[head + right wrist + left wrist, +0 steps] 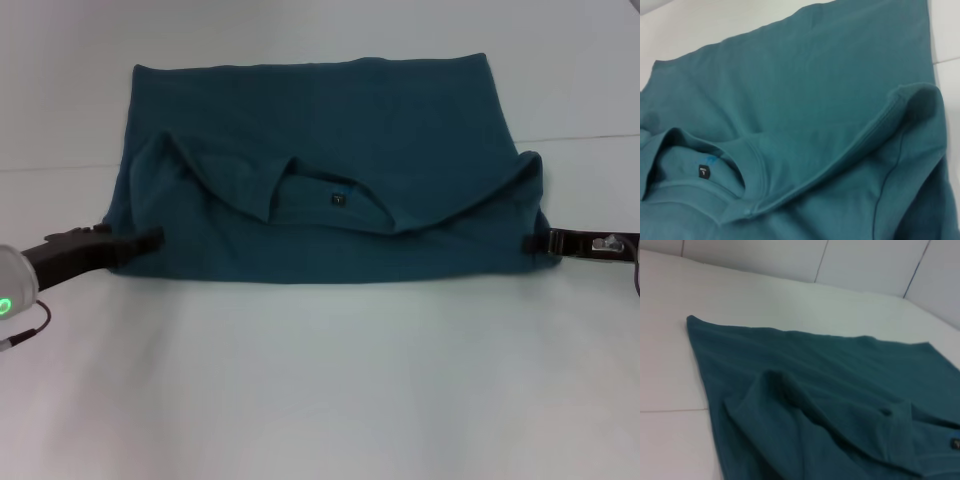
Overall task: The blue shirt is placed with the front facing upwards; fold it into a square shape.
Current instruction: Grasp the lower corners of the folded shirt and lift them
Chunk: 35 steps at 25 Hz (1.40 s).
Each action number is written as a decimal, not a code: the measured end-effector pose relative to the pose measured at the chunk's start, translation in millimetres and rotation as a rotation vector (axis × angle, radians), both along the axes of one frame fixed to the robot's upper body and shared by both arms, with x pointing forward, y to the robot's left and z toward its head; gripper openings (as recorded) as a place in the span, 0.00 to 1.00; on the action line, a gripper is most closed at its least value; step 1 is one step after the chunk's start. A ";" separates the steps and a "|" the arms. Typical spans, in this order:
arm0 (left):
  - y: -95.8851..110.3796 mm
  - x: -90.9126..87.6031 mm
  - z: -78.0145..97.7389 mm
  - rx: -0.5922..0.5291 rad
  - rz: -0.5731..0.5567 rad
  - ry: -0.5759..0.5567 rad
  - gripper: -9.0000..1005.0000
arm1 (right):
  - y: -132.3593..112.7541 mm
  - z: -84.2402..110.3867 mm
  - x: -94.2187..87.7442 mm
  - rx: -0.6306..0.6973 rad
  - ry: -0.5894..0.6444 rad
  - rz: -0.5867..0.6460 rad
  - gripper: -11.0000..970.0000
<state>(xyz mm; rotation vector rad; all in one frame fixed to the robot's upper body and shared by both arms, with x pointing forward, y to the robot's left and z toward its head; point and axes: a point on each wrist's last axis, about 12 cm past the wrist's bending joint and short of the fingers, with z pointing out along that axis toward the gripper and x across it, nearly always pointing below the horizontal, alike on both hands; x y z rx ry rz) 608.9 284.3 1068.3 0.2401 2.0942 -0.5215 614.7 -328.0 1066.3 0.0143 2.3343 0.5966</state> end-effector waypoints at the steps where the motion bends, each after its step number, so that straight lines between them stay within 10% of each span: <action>1: -1.8 0.6 -0.5 0.016 -0.007 -0.004 0.85 | -0.2 0.3 -0.3 0.005 0.000 0.000 0.05; 35: -24.7 6.3 -12.8 0.250 -0.087 -0.001 0.84 | -3.1 1.1 -0.7 0.018 -0.005 -0.014 0.05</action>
